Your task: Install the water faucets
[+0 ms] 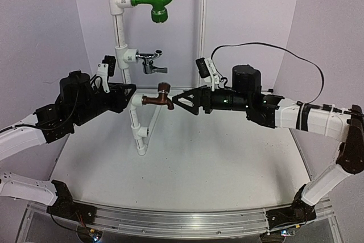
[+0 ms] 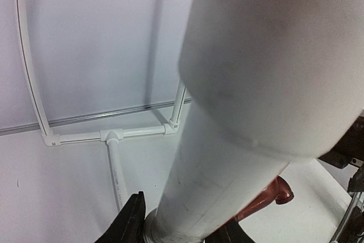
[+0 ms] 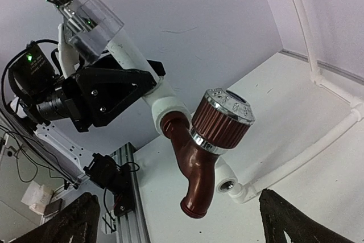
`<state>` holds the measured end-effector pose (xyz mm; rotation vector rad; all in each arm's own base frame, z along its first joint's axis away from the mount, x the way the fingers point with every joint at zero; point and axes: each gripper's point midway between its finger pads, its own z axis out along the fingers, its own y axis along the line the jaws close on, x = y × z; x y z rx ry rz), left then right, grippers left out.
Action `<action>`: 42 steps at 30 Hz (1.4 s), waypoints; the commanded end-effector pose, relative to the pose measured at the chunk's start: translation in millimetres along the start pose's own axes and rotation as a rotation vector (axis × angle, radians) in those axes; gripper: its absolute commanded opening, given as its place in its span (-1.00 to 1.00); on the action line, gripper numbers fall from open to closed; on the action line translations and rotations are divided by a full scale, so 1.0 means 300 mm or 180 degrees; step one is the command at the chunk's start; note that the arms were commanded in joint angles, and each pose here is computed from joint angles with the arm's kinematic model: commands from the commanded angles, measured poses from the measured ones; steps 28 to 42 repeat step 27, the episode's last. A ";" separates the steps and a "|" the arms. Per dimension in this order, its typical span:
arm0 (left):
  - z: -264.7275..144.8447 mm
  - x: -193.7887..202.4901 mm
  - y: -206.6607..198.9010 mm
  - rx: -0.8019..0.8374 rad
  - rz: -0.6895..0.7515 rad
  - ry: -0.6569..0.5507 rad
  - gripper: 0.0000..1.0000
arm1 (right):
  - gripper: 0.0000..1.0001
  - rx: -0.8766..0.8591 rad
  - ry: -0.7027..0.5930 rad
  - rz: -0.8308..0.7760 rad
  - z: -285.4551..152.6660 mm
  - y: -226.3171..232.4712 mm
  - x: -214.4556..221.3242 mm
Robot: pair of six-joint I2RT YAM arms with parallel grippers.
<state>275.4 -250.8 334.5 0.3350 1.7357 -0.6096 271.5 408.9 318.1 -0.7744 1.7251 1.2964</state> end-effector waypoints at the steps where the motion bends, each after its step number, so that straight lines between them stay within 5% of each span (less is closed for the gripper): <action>1: -0.006 0.073 -0.081 0.0372 -0.0468 0.0344 -0.44 | 0.96 0.0564 0.0144 -0.0561 -0.072 -0.060 0.011; 5: -0.036 0.023 -0.085 0.0405 -0.0526 0.0236 0.15 | 0.96 0.1229 0.0146 -0.0642 -0.155 -0.136 -0.025; 13: -0.131 -0.082 -0.074 0.0396 -0.0520 0.0051 0.91 | 0.96 0.1986 -0.0100 -0.0969 -0.363 -0.154 -0.117; 27: -0.514 -0.293 0.060 0.0155 -0.0645 -0.0669 0.99 | 0.96 0.2480 -0.1140 -0.1044 -0.812 0.068 -0.383; 42: -0.514 -0.293 0.060 0.0155 -0.0645 -0.0669 0.99 | 0.96 0.2480 -0.1140 -0.1044 -0.812 0.068 -0.383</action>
